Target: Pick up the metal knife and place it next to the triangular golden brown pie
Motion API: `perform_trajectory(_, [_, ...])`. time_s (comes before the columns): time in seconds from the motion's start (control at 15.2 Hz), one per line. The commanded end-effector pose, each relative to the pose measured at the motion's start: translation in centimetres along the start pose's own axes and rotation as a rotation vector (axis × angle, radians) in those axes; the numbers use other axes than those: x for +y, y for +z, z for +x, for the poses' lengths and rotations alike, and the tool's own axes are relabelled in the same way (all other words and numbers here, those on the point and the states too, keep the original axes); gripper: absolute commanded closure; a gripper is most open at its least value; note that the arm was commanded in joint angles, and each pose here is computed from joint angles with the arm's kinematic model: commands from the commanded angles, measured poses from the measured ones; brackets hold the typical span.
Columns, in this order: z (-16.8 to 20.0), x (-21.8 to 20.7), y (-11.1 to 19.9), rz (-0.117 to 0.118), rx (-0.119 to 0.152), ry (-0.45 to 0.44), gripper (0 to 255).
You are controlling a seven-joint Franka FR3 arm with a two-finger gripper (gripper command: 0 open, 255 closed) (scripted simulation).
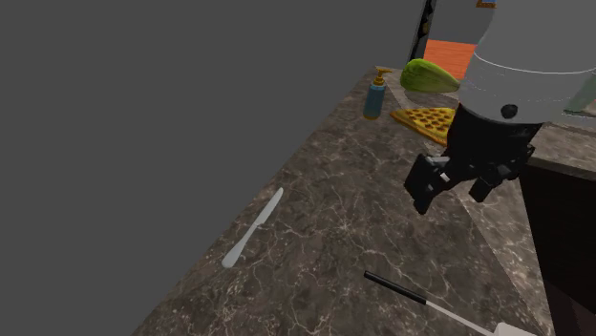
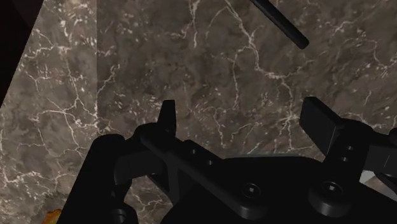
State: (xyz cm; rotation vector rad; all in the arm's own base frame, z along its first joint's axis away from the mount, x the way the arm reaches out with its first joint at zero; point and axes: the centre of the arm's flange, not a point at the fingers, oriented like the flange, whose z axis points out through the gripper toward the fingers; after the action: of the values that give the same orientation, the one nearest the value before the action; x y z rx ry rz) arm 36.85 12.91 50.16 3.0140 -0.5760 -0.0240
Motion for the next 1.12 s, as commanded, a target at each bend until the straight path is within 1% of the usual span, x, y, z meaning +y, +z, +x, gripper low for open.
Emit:
perform_trajectory(0.0, [0.2,-2.3,1.0,0.018,0.001,0.051,0])
perform_trajectory(0.53, [2.9,-10.8,4.6,0.080,0.007,0.242,0])
perform_trajectory(1.06, [7.3,-18.8,7.7,0.143,0.013,0.432,0])
